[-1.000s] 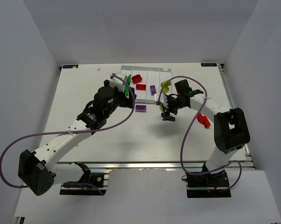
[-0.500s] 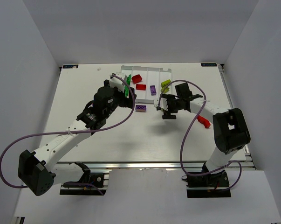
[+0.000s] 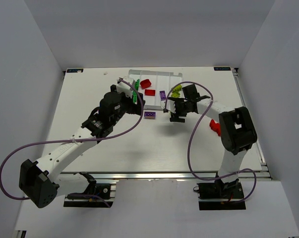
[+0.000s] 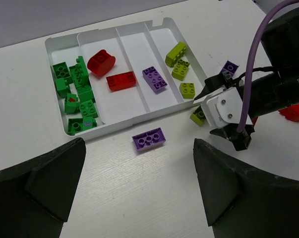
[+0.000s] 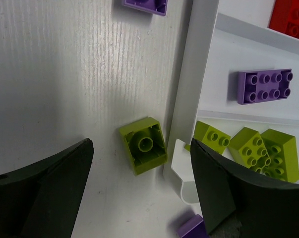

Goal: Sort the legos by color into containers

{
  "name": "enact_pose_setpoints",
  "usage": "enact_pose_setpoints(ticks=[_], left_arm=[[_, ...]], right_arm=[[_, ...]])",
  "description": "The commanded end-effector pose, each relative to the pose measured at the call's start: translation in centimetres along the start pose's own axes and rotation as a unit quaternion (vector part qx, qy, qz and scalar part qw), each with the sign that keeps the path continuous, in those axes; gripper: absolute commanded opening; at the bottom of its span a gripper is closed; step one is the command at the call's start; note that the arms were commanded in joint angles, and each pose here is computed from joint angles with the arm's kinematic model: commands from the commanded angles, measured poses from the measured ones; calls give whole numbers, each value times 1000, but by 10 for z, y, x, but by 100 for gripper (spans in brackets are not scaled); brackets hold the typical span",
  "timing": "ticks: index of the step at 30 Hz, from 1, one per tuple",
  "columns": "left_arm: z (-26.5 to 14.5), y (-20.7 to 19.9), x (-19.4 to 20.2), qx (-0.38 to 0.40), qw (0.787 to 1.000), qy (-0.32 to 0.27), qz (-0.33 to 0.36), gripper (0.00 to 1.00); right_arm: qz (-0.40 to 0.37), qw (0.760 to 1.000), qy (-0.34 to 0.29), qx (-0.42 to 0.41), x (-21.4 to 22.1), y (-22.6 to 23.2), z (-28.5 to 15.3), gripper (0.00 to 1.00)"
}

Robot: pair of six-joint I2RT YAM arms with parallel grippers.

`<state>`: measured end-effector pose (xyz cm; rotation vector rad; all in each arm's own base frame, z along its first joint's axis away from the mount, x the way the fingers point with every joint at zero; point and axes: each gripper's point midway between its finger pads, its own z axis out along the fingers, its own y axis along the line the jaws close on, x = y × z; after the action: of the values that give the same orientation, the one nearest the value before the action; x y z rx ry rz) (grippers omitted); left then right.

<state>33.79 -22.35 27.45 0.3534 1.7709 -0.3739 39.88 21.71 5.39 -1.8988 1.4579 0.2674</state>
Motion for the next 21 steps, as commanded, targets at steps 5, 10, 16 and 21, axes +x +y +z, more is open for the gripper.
enact_pose_setpoints(ticks=[5, 10, 16, 21], left_arm=[[-7, -1, -9, 8, 1000, -15, -1, 98], [-8, -1, -11, 8, 1000, -17, -1, 98], [-8, 0, -11, 7, 1000, -17, -1, 98], [-8, -1, -11, 9, 1000, -17, -1, 98]], right_arm=[[19, 1000, 20, -9, 9, -4, 2, 82], [26, 999, 31, -22, 15, 2, 6, 79], [32, 998, 43, -41, 21, 9, 8, 74], [25, 997, 48, -52, 23, 17, 5, 71]])
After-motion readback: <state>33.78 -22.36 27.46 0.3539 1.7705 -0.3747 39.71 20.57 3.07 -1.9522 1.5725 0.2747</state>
